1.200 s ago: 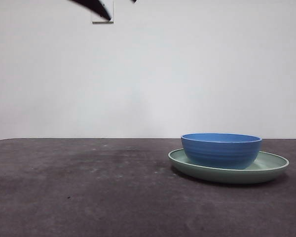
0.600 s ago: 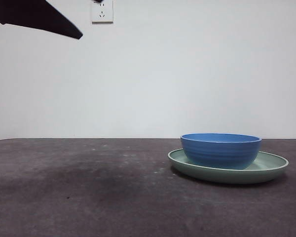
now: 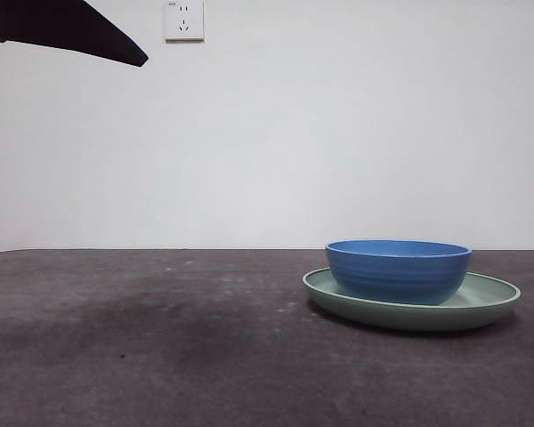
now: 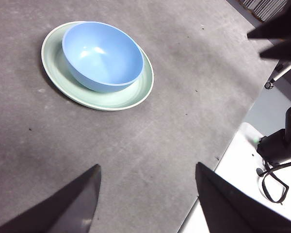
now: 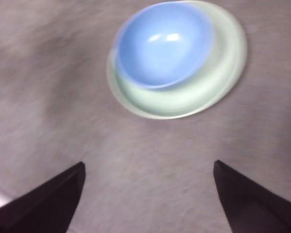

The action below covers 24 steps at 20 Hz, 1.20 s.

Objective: Pick up the blue bowl, put it on the green plate, put it on desk

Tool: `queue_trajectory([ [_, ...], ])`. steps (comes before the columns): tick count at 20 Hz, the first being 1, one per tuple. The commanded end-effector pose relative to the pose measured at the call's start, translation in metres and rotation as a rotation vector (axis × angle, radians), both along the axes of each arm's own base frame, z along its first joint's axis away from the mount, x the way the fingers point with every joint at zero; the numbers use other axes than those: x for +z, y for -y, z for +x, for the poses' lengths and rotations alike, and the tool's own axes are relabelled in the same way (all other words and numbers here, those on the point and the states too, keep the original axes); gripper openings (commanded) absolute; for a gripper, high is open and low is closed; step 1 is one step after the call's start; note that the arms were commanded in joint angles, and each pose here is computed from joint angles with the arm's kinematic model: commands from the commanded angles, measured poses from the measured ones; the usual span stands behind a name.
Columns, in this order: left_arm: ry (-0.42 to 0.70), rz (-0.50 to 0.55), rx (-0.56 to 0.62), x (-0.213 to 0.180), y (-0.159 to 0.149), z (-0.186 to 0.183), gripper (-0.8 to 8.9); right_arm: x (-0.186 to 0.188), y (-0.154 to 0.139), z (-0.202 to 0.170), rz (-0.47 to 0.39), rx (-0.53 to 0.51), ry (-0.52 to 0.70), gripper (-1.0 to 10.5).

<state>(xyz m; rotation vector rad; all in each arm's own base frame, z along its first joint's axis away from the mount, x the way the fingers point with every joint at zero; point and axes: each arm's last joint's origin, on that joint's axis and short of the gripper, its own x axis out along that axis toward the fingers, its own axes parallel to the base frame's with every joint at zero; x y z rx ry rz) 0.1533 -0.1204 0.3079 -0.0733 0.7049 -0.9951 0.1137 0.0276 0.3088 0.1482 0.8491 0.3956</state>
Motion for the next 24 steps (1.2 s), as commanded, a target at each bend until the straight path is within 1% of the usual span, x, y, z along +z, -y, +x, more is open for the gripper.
queue_trajectory([
  [1, 0.010, 0.000, -0.015, 0.000, 0.002, 0.001, 3.12, 0.004, 0.001, 0.015, 0.004, -0.114, 0.007, 4.2],
  [2, 0.010, 0.000, -0.014, 0.000, 0.002, 0.001, 3.11, 0.003, 0.002, 0.022, 0.005, -0.125, 0.004, 4.2],
  [6, 0.010, 0.000, -0.015, 0.000, 0.002, 0.001, 3.11, -0.017, 0.007, 0.071, 0.003, -0.174, -0.065, 4.2],
  [9, 0.010, 0.001, -0.015, 0.000, 0.002, 0.001, 3.11, -0.040, 0.012, 0.111, 0.075, -0.153, -0.112, 4.1],
  [11, 0.010, 0.001, -0.015, 0.000, 0.002, 0.001, 3.11, -0.059, 0.012, 0.133, 0.081, -0.152, -0.148, 3.5],
  [14, 0.010, 0.001, -0.015, 0.000, 0.002, 0.001, 3.11, -0.085, 0.012, 0.156, 0.076, -0.153, -0.196, 3.5],
  [17, 0.010, 0.001, -0.015, 0.000, 0.002, 0.001, 3.11, -0.109, 0.011, 0.173, 0.073, -0.153, -0.238, 3.3],
  [20, 0.009, 0.001, -0.015, 0.000, 0.002, 0.001, 3.11, -0.127, 0.010, 0.184, 0.076, -0.149, -0.257, 2.7],
  [22, 0.010, 0.001, -0.015, 0.000, 0.002, 0.001, 3.12, -0.133, 0.010, 0.188, 0.083, -0.143, -0.260, 2.5],
  [24, 0.009, 0.001, -0.015, 0.000, 0.002, 0.001, 3.11, -0.138, 0.009, 0.191, 0.090, -0.138, -0.265, 2.0],
])
